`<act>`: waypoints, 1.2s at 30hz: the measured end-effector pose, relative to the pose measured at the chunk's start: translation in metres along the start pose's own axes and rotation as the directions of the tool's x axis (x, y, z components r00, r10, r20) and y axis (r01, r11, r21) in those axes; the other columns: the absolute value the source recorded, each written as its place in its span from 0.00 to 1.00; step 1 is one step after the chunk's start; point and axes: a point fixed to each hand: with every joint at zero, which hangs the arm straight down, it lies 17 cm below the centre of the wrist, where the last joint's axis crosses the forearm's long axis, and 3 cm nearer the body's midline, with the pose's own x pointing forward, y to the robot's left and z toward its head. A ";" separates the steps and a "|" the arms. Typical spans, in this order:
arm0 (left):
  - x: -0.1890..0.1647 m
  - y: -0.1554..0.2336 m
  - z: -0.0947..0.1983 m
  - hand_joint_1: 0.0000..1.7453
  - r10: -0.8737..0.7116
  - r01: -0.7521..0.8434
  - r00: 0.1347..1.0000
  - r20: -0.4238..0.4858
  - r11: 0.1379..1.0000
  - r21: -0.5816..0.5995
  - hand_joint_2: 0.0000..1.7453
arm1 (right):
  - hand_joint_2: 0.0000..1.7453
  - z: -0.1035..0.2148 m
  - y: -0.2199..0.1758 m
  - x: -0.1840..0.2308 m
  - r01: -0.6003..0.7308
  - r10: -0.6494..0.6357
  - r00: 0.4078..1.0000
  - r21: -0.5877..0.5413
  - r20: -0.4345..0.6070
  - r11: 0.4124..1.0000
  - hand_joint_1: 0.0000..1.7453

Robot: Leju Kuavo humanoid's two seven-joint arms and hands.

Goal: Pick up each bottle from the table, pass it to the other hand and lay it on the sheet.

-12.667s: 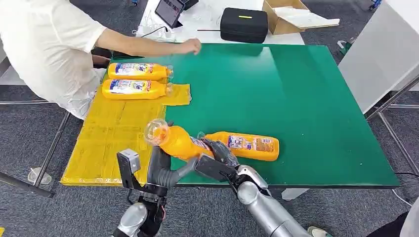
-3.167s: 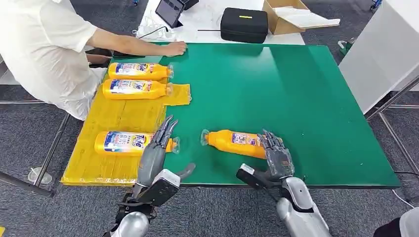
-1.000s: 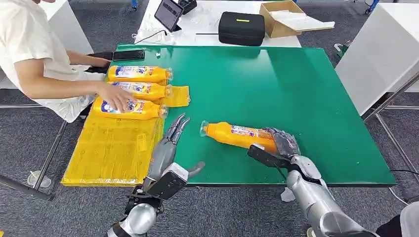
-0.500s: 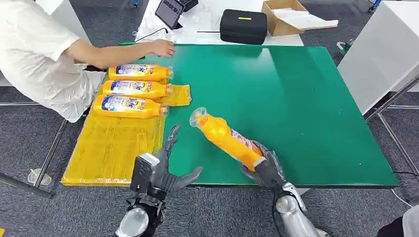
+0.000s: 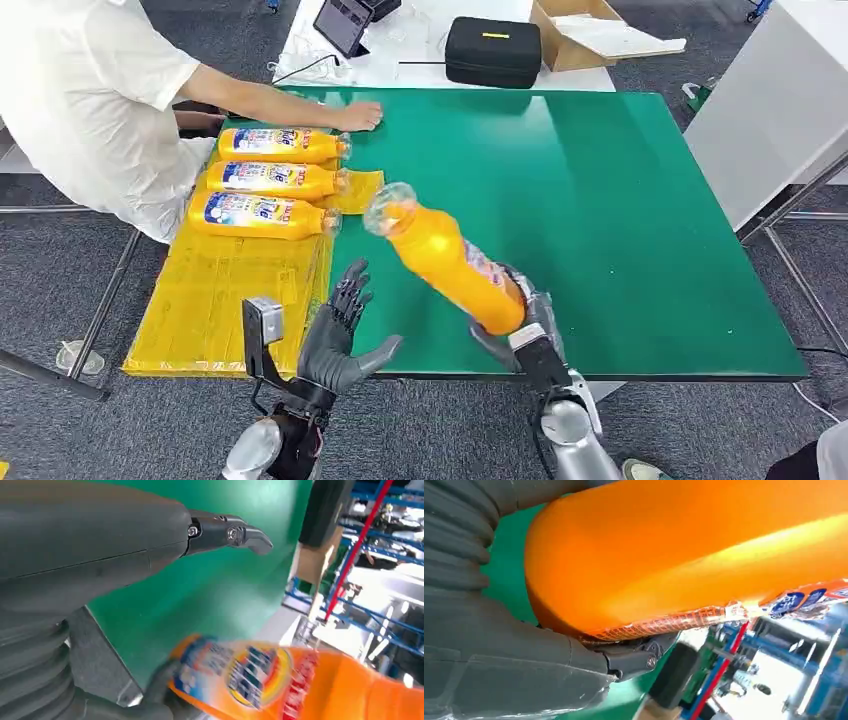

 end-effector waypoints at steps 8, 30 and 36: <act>0.010 -0.008 -0.006 0.00 0.036 -0.035 0.999 0.021 0.999 -0.036 1.00 | 1.00 -0.007 0.039 0.011 0.005 -0.007 1.000 0.089 0.022 0.996 0.90; 0.040 -0.020 -0.035 0.00 0.140 -0.134 0.987 0.079 0.988 -0.070 1.00 | 1.00 -0.021 0.098 0.014 -0.077 0.066 0.996 0.219 0.055 0.973 0.99; 0.046 -0.013 -0.045 0.00 0.179 -0.177 0.980 0.090 0.984 -0.038 1.00 | 1.00 -0.019 0.111 0.022 -0.064 0.047 0.996 0.247 0.072 0.967 0.91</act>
